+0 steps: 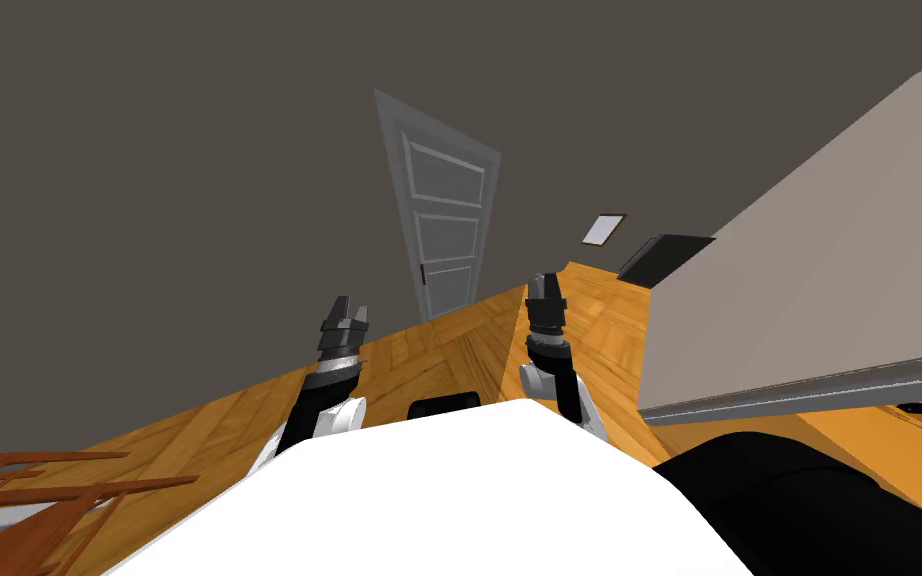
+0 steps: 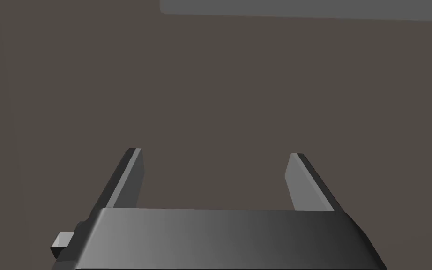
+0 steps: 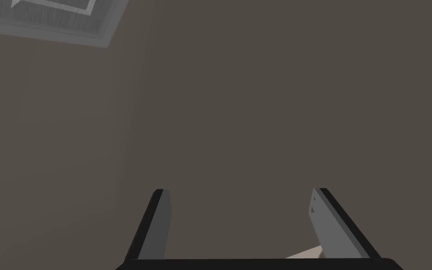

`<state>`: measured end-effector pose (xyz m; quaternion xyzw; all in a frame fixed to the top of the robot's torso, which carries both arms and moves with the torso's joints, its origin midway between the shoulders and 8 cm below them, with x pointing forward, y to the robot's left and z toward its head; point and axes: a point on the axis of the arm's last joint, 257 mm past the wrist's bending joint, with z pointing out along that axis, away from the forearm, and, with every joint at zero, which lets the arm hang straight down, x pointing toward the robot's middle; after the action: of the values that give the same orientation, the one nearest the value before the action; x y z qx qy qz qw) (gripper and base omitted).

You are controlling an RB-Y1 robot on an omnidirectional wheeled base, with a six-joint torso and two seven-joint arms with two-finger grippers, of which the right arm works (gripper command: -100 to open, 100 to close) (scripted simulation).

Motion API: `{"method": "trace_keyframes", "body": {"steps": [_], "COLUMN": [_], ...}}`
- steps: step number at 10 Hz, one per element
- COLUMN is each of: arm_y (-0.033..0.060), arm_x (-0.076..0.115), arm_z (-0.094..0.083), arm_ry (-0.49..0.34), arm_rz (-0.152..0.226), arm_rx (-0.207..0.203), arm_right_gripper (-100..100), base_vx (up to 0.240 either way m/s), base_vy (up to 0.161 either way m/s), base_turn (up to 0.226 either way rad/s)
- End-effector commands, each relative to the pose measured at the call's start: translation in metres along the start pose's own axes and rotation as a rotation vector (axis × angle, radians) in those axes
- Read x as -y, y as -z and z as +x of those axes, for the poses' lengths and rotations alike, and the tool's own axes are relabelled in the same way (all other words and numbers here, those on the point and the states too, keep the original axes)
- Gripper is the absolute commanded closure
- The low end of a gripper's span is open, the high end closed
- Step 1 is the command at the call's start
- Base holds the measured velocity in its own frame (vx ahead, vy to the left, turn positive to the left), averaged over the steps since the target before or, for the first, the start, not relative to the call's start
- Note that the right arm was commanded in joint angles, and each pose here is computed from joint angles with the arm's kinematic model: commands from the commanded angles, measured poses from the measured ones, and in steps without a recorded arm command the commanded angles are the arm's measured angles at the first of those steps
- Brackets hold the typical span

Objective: Pull the door open

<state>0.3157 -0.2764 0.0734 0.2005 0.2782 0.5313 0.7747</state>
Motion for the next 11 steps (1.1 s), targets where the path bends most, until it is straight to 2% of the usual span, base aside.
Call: {"method": "trace_keyframes", "body": {"steps": [1,3,11], "arm_y": [0.003,0.0051,0.0208], "arm_x": [0.012,0.02,0.071], "arm_z": [0.002,0.004,0.014], "arm_ry": [-0.056,-0.091,-0.319], "arm_rz": [0.017,0.029,0.106], "arm_rx": [0.0,0.002,0.022], "arm_right_gripper": [-100,-100,-100], "base_vx": [0.042,0.086,0.08], "base_vy": [0.023,0.008,0.01], "base_turn": [0.182,0.069,0.106]}}
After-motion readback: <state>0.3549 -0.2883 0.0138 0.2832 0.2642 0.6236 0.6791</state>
